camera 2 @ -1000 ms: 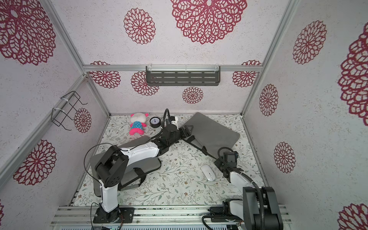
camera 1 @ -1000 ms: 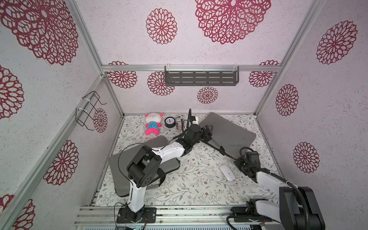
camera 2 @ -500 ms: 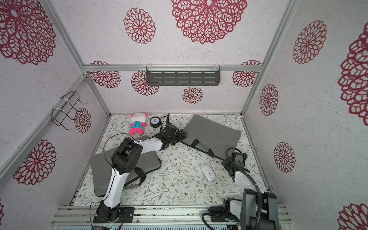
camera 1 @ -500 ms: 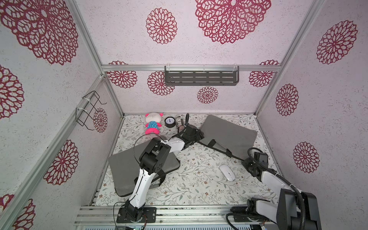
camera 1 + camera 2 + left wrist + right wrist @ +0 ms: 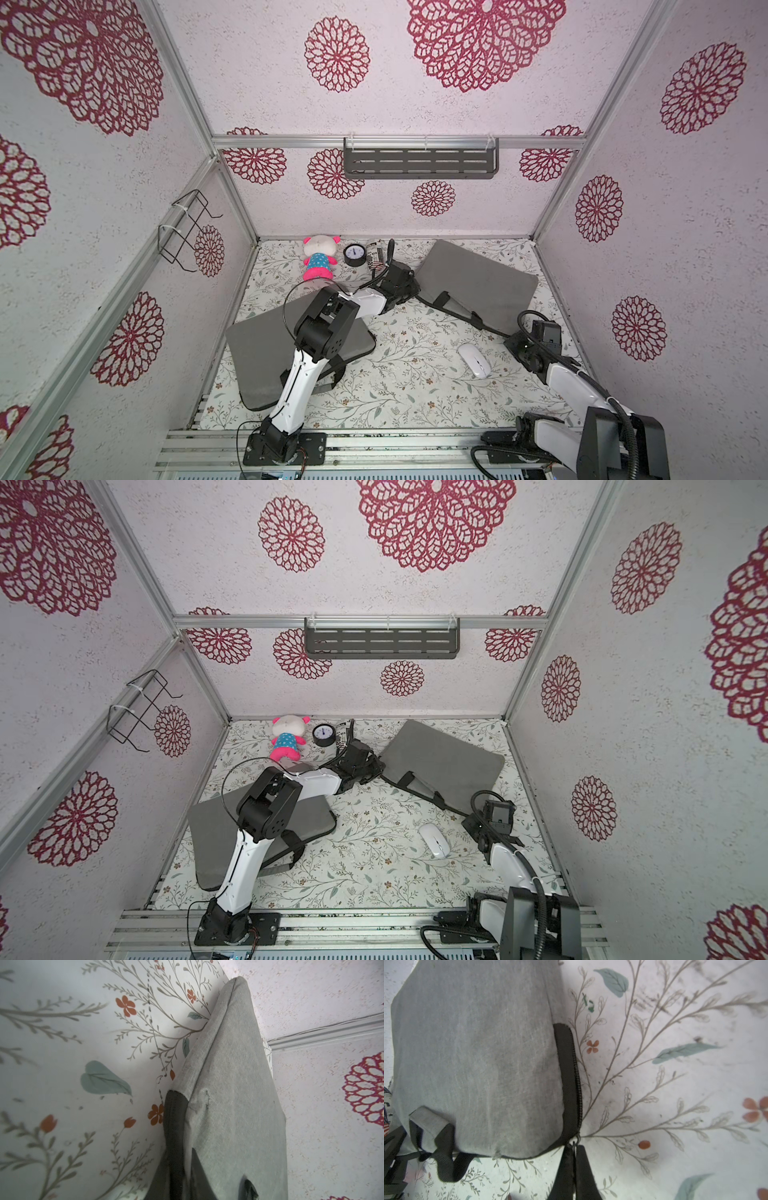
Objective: Put the mouse into the laptop bag
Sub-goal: Unzip the zipper on the zippered laptop bag.
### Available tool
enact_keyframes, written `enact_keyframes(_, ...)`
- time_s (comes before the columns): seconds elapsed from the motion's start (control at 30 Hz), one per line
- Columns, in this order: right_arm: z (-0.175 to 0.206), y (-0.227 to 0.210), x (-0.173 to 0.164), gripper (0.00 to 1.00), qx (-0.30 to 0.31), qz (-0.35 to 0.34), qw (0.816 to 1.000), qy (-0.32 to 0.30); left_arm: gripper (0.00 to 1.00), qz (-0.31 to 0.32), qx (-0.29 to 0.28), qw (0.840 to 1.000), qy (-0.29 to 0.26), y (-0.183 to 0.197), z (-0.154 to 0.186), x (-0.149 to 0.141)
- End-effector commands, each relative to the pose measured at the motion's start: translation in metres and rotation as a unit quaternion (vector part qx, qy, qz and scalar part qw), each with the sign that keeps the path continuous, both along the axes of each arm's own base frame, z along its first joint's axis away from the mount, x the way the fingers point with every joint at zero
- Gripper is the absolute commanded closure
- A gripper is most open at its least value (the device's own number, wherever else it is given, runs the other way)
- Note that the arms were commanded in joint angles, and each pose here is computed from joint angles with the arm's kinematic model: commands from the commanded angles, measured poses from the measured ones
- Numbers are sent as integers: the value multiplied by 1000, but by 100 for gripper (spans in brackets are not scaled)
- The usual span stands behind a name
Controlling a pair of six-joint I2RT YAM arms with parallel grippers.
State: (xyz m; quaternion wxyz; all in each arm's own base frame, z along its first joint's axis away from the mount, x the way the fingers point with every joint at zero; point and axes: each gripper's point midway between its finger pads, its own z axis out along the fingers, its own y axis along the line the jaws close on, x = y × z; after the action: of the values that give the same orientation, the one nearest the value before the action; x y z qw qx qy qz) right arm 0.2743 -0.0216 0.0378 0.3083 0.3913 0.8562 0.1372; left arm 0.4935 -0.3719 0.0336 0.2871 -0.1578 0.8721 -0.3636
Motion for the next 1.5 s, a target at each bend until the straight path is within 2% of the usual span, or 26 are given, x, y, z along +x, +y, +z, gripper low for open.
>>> enact_keyframes(0.0,2,16,-2,100,28,17,999,-6,92,-20,-14,1000,-16,-22,12,-9)
enact_keyframes(0.23,7,40,3,100,29,39,999,-14,100,-22,-12,999,-24,-32,17,-19)
enact_keyframes(0.37,6,44,10,100,27,42,999,-11,100,-24,-15,999,-29,-37,24,-30)
enact_keyframes(0.63,-1,49,24,100,24,47,999,-3,99,-34,-57,997,-45,-63,49,-82)
enact_keyframes(0.7,-3,46,28,100,15,43,999,4,92,-35,-62,996,-49,-69,57,-94)
enact_keyframes(0.73,-4,43,29,100,8,39,999,8,85,-33,-64,996,-50,-70,60,-100)
enact_keyframes(0.77,-4,41,31,100,3,36,999,10,76,-29,-64,996,-51,-69,61,-104)
enact_keyframes(0.83,-6,38,33,100,-5,32,999,18,52,-20,-62,996,-54,-62,64,-108)
enact_keyframes(0.9,-10,37,34,100,-8,32,999,25,34,-11,-60,996,-61,-51,71,-108)
enact_keyframes(1.03,-16,30,33,100,-23,24,999,32,16,7,-41,996,-78,-26,83,-103)
enact_keyframes(1.1,-18,28,31,100,-30,20,999,34,11,19,-30,995,-97,-12,101,-98)
enact_keyframes(1.2,-21,26,30,100,-38,25,998,41,12,32,-19,992,-120,5,111,-88)
enact_keyframes(1.33,-19,24,29,100,-50,33,998,28,10,68,1,976,-206,28,140,-85)
enact_keyframes(1.4,-16,22,31,100,-59,36,997,18,8,69,13,978,-195,38,141,-77)
enact_keyframes(1.47,-13,20,32,100,-70,37,997,15,8,45,3,986,-159,40,133,-62)
